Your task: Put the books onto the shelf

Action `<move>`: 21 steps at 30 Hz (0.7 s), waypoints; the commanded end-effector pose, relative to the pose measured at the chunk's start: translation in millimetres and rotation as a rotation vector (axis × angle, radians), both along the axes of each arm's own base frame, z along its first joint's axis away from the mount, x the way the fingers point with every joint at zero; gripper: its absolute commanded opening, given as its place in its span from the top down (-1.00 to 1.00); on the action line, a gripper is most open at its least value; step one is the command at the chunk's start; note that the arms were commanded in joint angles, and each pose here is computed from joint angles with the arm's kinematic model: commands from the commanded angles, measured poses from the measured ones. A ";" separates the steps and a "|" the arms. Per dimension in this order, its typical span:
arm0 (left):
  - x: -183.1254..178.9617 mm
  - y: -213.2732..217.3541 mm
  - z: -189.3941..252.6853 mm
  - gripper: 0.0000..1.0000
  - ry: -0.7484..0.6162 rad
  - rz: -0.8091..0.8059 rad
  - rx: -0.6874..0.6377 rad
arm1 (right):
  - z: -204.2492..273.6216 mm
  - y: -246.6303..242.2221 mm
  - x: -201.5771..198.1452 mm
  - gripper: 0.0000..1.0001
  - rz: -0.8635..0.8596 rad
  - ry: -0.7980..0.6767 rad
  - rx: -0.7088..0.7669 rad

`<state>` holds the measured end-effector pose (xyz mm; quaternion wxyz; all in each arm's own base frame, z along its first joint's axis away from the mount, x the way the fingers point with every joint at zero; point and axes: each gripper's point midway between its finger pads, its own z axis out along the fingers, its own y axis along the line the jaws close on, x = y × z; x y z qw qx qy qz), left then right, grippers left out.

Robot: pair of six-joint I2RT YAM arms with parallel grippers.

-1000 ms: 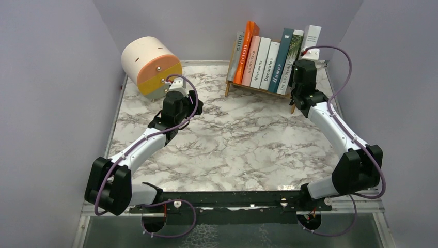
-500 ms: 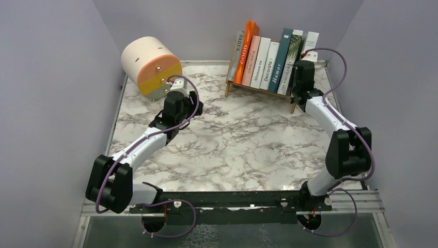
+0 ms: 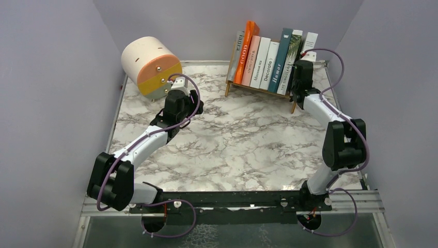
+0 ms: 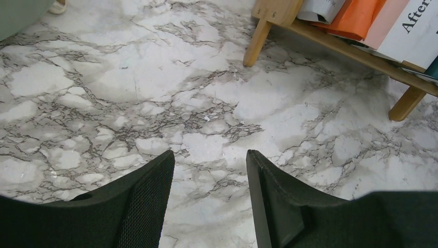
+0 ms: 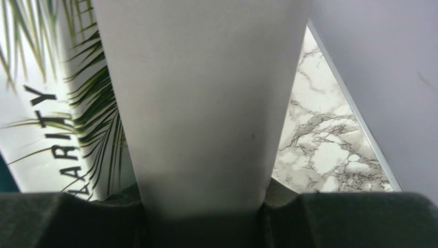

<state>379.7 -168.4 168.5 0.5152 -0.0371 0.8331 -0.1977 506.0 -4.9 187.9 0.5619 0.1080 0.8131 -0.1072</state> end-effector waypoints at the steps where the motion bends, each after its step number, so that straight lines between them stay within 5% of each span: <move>1: 7.9 0.4 10.8 0.05 -0.031 0.016 0.010 | 8.8 6.1 19.1 0.98 0.026 -0.051 0.039; 6: 9.0 0.5 9.7 0.05 -0.028 0.018 0.013 | 5.5 4.7 24.0 0.93 0.024 -0.037 0.047; 12: 9.6 -0.1 10.6 0.05 -0.030 0.017 0.011 | 24.0 7.6 15.7 0.11 0.033 -0.083 0.080; 21: 7.3 0.8 10.6 0.05 -0.030 0.019 0.006 | 69.4 4.6 -6.0 -0.21 0.030 -0.169 0.092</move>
